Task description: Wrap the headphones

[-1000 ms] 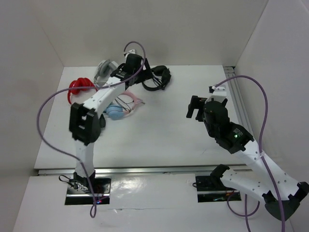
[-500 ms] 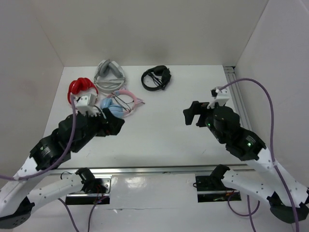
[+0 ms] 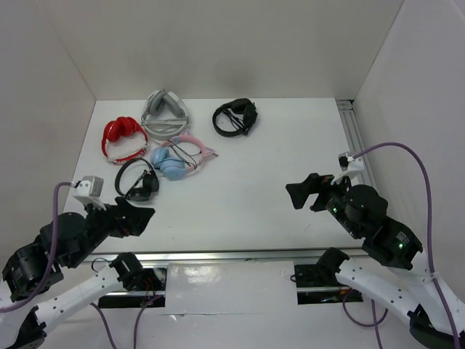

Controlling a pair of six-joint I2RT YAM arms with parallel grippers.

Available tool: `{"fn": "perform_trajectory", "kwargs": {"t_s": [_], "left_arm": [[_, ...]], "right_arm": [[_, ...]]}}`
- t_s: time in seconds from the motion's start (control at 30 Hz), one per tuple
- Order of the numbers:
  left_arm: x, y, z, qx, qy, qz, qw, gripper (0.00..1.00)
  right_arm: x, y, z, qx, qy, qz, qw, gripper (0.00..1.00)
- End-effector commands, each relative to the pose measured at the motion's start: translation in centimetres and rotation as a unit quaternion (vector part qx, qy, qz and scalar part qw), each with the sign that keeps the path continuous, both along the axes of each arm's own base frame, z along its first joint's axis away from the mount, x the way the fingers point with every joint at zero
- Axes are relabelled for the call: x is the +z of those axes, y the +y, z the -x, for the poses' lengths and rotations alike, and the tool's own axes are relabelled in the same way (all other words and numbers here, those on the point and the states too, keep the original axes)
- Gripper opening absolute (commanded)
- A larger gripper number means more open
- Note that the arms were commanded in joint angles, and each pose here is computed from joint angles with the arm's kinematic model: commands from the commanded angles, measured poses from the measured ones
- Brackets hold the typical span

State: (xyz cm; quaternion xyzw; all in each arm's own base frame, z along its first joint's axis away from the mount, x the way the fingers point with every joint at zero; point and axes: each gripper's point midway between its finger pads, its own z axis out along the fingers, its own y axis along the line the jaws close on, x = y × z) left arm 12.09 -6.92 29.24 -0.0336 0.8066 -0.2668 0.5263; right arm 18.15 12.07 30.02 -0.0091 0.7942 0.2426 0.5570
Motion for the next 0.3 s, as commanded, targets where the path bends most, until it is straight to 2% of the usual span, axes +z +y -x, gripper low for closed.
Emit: {"fn": "perform_trajectory", "kwargs": {"t_s": [0.0, 0.27], "left_arm": [[-0.9, -0.2, -0.8, 0.018, 0.011, -0.008, 1.000, 1.00], [-0.9, 0.4, -0.7, 0.032, 0.003, 0.021, 0.999, 1.00]], "right_arm": [[0.7, -0.3, 0.6, 0.000, -0.008, -0.017, 1.000, 1.00], [-0.9, -0.2, -0.1, -0.012, 0.017, 0.006, 1.000, 1.00]]}}
